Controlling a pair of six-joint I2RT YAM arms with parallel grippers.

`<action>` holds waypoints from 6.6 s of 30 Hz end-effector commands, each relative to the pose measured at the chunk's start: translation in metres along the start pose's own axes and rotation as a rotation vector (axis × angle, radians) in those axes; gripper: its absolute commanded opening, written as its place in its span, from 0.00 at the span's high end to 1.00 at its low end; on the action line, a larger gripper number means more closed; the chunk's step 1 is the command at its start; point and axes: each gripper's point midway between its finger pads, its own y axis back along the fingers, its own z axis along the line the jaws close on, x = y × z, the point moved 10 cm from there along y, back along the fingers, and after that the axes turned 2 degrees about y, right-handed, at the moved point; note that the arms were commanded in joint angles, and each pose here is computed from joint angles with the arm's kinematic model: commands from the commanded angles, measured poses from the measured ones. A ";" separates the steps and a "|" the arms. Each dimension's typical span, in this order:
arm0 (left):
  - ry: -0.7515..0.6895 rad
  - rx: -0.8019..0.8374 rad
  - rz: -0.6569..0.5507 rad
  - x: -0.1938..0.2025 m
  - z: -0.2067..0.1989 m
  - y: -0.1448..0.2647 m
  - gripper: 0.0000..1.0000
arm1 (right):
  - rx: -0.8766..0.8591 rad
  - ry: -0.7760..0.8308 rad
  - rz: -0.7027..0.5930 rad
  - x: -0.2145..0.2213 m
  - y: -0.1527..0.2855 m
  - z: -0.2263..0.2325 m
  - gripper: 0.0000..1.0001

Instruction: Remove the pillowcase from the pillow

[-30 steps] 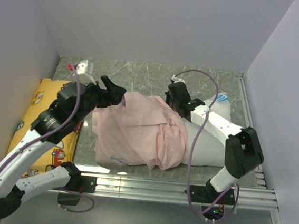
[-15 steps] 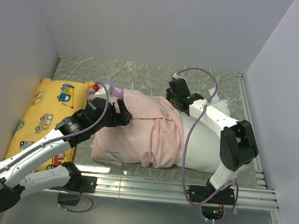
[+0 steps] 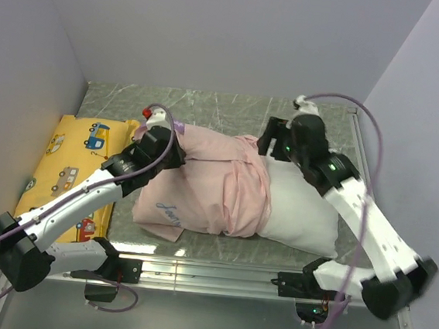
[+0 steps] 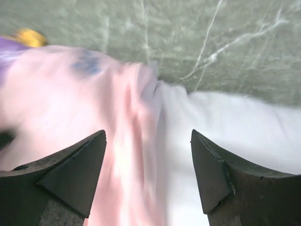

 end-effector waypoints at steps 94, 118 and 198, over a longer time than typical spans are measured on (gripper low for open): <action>0.122 -0.147 -0.115 -0.024 0.066 0.013 0.99 | 0.353 -0.044 0.088 0.096 -0.018 -0.079 1.00; 0.291 -0.069 -0.037 -0.038 0.133 -0.024 1.00 | 0.047 0.074 -0.103 0.050 0.066 0.004 0.23; 0.375 -0.157 -0.214 -0.025 0.143 -0.013 0.99 | -0.002 0.107 -0.114 0.038 0.066 -0.005 0.22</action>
